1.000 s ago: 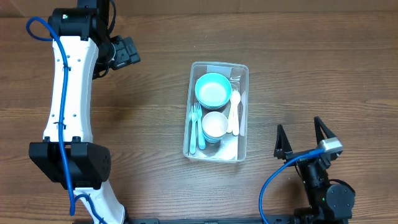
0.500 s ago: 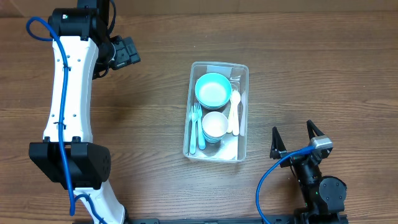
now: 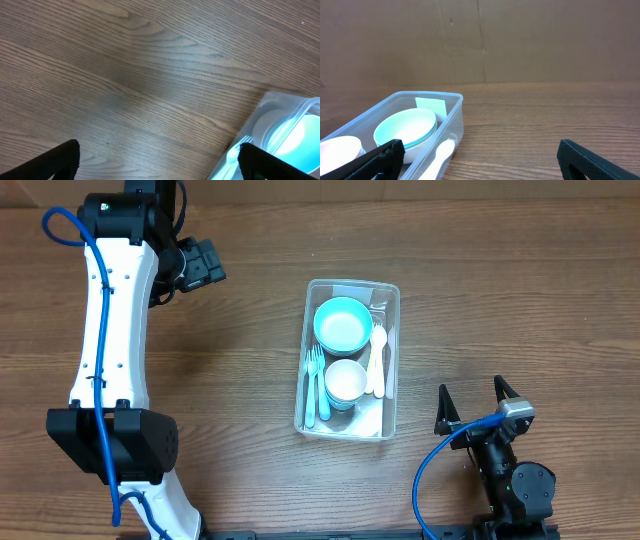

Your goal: Pack container

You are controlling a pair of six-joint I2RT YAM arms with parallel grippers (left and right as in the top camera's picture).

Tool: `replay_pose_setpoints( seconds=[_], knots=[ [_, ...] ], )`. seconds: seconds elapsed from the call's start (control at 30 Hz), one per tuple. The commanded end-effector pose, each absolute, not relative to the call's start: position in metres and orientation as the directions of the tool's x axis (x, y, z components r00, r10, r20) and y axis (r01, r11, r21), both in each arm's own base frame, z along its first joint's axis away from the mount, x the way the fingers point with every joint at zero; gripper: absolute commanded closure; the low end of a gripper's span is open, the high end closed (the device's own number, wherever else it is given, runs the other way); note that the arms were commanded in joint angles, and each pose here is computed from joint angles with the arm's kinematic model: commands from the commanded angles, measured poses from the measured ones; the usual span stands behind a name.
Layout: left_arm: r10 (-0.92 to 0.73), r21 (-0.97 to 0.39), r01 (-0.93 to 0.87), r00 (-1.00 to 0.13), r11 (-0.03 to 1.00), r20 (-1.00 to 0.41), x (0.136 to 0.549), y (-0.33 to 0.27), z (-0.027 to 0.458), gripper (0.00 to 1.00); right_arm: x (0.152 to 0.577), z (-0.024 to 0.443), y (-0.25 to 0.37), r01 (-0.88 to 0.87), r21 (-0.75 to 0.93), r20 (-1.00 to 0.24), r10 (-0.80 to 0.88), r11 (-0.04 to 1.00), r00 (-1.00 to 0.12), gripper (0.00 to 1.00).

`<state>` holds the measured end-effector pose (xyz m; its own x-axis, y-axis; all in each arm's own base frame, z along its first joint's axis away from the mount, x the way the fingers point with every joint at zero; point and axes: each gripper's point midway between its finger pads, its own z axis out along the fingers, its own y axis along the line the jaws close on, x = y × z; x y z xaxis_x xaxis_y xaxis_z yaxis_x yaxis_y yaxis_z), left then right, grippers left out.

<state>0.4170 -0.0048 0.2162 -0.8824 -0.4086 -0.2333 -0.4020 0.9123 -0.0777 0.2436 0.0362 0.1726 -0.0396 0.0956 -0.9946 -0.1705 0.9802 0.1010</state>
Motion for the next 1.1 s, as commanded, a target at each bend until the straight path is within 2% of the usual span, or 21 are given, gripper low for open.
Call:
replay_pose_setpoints(
  seconds=[0.0,0.5,0.67,0.87,1.07],
  knots=[
    [-0.401,-0.086,-0.393,-0.878,0.916,-0.263,0.418,-0.003,0.227,0.0,0.244,0.171,0.033,-0.154,0.097,-0.995,0.092,0.983,-0.034,0.0],
    [-0.401,-0.09,-0.392,-0.875,0.916,-0.272,0.417,-0.003,0.231,0.0,0.244,0.171,0.033,-0.154,0.097,-0.995,0.092,0.983,-0.034,0.0],
    [-0.383,-0.156,-0.35,-0.828,0.924,-0.41,0.393,-0.012,0.294,0.0,0.244,0.171,0.033,-0.154,0.097,-0.995,0.092,0.983,-0.034,0.0],
    [-0.382,-0.284,-0.256,-0.638,0.924,-0.669,0.305,-0.013,0.414,0.0,0.244,0.171,0.033,-0.154,0.097,-0.995,0.092,0.983,-0.034,0.0],
    [-0.401,-0.374,-0.144,-0.321,0.916,-0.858,0.166,0.0,0.501,0.0,0.244,0.171,0.033,-0.154,0.097,-0.995,0.092,0.983,-0.034,0.0]
  ],
)
